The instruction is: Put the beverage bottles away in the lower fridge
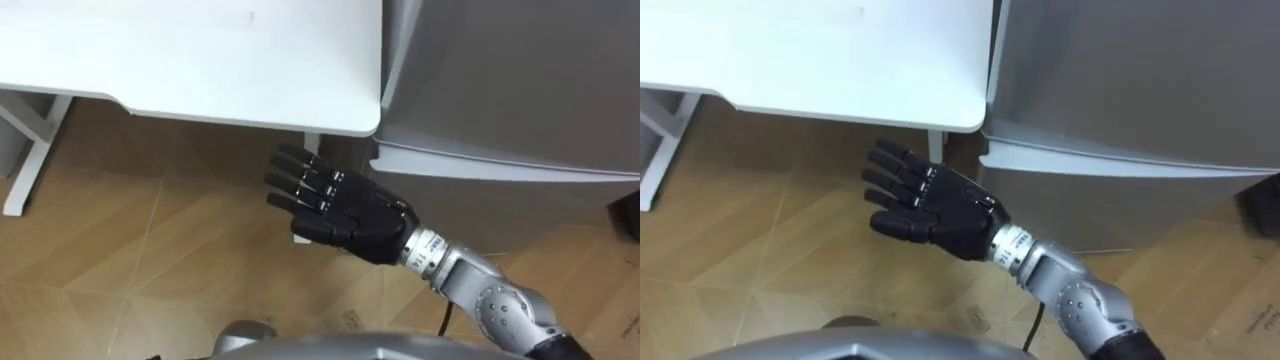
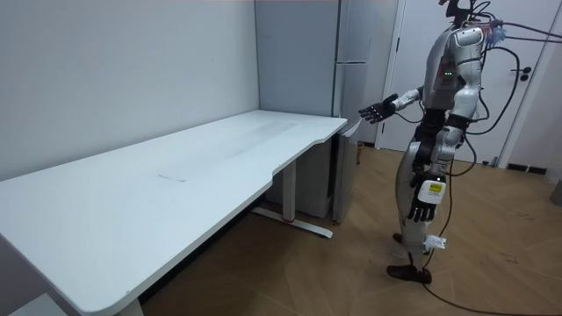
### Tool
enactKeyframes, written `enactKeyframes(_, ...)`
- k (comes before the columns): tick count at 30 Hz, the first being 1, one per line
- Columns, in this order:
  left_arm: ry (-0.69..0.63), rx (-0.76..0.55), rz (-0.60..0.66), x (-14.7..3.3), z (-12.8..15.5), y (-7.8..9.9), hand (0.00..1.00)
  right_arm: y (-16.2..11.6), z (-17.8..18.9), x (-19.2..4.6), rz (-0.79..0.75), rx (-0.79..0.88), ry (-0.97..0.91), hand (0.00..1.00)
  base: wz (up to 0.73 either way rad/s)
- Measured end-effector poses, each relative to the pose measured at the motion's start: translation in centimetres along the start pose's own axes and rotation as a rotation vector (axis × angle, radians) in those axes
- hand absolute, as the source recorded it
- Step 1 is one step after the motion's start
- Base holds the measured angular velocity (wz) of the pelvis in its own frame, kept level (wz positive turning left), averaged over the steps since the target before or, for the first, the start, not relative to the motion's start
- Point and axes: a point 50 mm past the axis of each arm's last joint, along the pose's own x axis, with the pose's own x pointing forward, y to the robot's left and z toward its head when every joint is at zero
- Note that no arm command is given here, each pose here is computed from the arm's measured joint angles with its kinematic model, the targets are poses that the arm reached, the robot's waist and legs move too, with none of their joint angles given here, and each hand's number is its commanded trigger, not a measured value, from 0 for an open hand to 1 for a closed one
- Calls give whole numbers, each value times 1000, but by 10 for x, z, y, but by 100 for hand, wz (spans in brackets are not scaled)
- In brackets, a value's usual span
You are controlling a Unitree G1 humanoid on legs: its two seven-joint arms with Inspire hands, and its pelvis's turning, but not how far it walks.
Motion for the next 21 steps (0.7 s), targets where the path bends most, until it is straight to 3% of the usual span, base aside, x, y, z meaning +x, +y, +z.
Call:
enactKeyframes(11,32,-15,12,0,-7,-5,0,-23,-1,-34,-100,-55,65,0,6)
enactKeyframes(17,27,-60,29,0,-6,-2,0,-62,-26,-88,-403,-57,213,0,5)
enactKeyframes(21,6,-127,40,0,-5,2,0,-86,-53,-139,-663,23,302,0,-4)
